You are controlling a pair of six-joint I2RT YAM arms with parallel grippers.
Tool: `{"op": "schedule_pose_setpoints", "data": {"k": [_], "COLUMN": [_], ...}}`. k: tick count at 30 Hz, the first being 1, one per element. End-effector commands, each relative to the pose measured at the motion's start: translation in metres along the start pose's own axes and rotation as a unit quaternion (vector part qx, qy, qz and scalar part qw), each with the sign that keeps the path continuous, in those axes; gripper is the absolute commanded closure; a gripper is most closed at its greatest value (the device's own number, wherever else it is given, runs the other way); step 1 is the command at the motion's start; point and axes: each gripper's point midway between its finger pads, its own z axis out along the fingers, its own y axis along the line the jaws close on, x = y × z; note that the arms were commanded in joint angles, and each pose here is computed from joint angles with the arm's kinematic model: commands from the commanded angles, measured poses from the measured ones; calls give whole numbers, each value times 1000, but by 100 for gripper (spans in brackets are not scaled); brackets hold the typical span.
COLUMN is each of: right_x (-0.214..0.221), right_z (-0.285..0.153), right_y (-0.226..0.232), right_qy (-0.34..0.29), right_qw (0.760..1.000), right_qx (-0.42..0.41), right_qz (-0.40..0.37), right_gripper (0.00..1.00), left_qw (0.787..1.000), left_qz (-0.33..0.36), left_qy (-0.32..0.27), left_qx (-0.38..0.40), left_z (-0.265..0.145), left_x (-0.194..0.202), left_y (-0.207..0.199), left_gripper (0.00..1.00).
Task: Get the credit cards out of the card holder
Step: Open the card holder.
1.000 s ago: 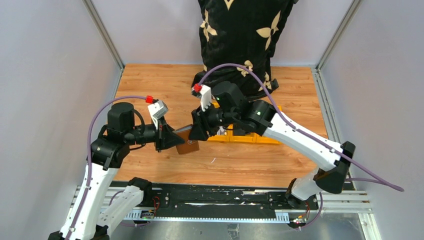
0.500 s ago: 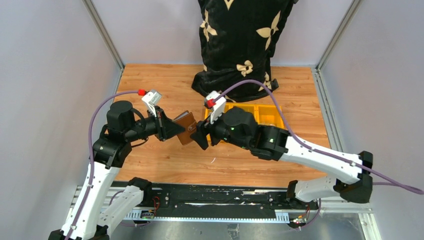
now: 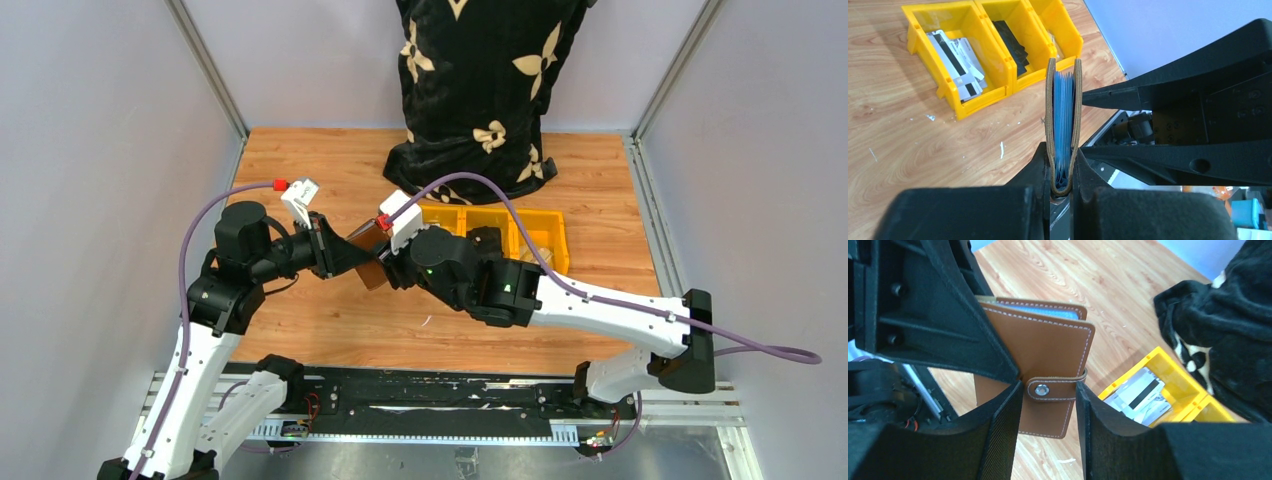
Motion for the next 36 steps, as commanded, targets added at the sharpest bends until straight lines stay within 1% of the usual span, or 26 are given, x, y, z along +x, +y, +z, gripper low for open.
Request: {"op": "schedule_pose_setpoints", "data": {"k": [1, 6, 12, 18, 20, 21, 23, 24, 25, 27, 28, 36], "right_x": [-21, -14, 4, 12, 13, 13, 16, 18, 20, 23, 25, 23], "right_z": [2, 8, 8, 6, 6, 5, 5, 5, 5, 6, 5, -4], "right_y": [-5, -1, 6, 12, 11, 11, 9, 7, 7, 3, 0, -22], "right_qy": [-31, -18, 1, 6, 7, 9, 12, 15, 18, 25, 27, 17], "right_qw": [998, 998, 998, 998, 998, 998, 997, 997, 997, 995, 995, 989], "right_qx": [44, 51, 48, 41, 43, 45, 50, 54, 57, 68, 76, 125], "right_qz": [-21, -36, -43, -45, -47, -49, -53, -56, -58, -63, -66, -71], "right_gripper": [55, 56, 52, 56, 60, 64, 73, 81, 84, 96, 100, 100], "left_qw": [1000, 1000, 1000, 1000, 1000, 1000, 1000, 1000, 1000, 999, 1000, 1000], "left_qz": [-9, -7, -5, -3, -3, -3, -4, -3, -1, 1, 1, 0], "left_qy": [-5, -10, -13, -21, -20, -19, -17, -18, -19, -20, -20, -20], "left_qx": [27, 29, 28, 22, 21, 22, 24, 24, 25, 25, 24, 20], "left_z": [-1, -4, -6, -8, -8, -8, -8, -8, -9, -10, -10, -13], "left_x": [-3, -8, -11, -16, -17, -17, -18, -18, -19, -20, -20, -21], "left_y": [-13, -18, -19, -20, -20, -21, -22, -22, -23, -24, -24, -25], "left_gripper": [100, 100, 100, 100, 100, 100, 100, 100, 100, 100, 100, 100]}}
